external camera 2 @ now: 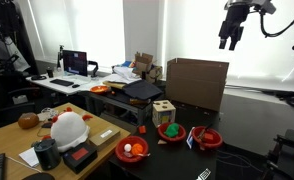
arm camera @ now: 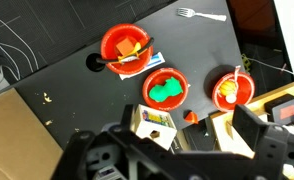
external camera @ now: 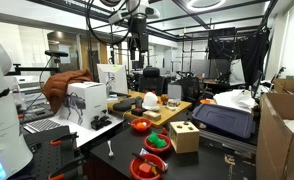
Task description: Pick up the silver fork and put it in the red bowl on the left
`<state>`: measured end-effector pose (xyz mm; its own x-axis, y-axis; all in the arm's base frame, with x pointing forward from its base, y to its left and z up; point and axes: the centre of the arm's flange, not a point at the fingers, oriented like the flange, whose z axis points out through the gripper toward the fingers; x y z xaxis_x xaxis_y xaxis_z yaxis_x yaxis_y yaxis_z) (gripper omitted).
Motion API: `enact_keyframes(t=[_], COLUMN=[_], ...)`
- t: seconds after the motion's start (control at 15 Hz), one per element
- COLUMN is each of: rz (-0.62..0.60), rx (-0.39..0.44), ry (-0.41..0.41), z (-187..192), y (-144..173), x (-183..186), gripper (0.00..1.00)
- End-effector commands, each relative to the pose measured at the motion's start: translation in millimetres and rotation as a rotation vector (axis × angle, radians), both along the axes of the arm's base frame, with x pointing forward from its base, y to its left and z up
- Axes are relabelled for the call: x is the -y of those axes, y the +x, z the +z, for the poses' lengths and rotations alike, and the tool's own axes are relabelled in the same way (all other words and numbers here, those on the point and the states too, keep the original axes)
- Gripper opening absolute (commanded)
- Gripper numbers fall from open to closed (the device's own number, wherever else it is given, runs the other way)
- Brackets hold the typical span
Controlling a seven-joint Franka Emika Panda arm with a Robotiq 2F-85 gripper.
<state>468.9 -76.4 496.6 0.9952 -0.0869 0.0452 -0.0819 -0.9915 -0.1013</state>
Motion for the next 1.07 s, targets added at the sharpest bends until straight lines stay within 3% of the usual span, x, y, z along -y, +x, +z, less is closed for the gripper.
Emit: enact_keyframes(t=[0.0,0.53,0.73,1.0], rz=[0.047,0.171,0.211,0.268], rx=[-0.018,-0.065,-0.105,-0.174], ry=[0.010,0.022,0.022,0.024], z=[-17.1,-94.8,-129.3,-182.0], y=[71.1,167.9,189.2,209.8], x=[-19.9,-91.3,-98.1,-78.6], gripper=[1.00,1.00,1.00,1.00])
